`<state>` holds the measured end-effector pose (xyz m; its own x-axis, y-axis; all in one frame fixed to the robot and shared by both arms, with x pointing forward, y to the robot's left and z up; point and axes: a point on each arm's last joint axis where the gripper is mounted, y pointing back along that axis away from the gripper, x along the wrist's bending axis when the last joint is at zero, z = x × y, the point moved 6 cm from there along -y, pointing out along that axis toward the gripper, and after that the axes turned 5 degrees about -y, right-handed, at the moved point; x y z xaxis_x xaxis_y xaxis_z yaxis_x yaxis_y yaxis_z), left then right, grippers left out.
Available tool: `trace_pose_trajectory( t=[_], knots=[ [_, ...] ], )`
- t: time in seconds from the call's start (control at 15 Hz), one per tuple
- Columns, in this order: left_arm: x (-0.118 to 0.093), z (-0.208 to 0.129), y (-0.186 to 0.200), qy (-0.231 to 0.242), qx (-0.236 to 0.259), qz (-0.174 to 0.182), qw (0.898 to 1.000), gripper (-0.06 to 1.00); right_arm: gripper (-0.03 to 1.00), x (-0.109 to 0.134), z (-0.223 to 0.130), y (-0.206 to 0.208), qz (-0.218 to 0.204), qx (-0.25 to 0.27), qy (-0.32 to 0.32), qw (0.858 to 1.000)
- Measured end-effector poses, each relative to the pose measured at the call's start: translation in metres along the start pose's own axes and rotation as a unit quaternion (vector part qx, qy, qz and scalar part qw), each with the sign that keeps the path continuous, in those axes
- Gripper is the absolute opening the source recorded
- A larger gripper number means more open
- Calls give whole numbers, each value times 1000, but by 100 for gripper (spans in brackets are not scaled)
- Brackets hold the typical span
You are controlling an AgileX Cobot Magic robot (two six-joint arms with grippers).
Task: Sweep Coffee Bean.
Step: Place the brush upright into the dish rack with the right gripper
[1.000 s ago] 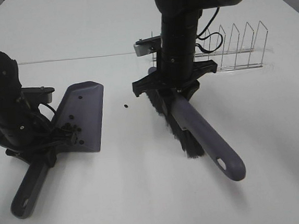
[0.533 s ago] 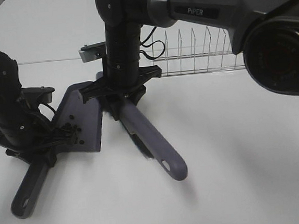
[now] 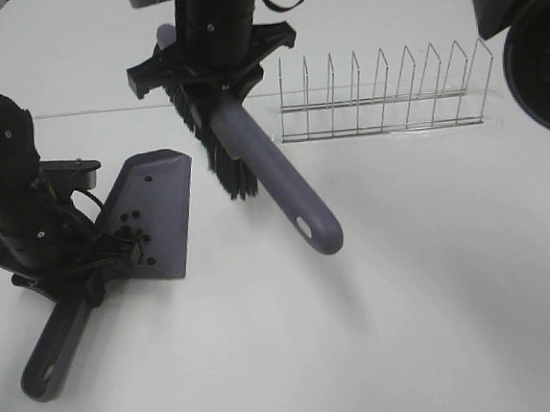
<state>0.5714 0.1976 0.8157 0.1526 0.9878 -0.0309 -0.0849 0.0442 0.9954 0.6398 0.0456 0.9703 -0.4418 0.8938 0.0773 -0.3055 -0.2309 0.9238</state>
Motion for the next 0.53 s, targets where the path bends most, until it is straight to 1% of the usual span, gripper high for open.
trace_pose_trajectory(
  t=[0.07, 0.13, 0.2, 0.4, 0.47, 0.53],
  knots=[
    [0, 0, 0, -1, 0, 0, 1000, 36, 35, -9, 5, 11, -16, -16, 2, 1000],
    [0, 0, 0, -1, 0, 0, 1000, 36, 35, -22, 10, 20, -23, -24, -8, 999],
    [0, 0, 0, -1, 0, 0, 1000, 36, 35, -38, 11, 24, -29, -24, -21, 999],
    [0, 0, 0, -1, 0, 0, 1000, 36, 35, -93, -9, 32, -59, 10, -74, 995],
    [0, 0, 0, -1, 0, 0, 1000, 36, 35, -100, -14, 36, -64, 16, -82, 994],
    [0, 0, 0, 0, -1, 0, 1000, 36, 35, -114, -26, 45, -74, 25, -94, 993]
  ],
)
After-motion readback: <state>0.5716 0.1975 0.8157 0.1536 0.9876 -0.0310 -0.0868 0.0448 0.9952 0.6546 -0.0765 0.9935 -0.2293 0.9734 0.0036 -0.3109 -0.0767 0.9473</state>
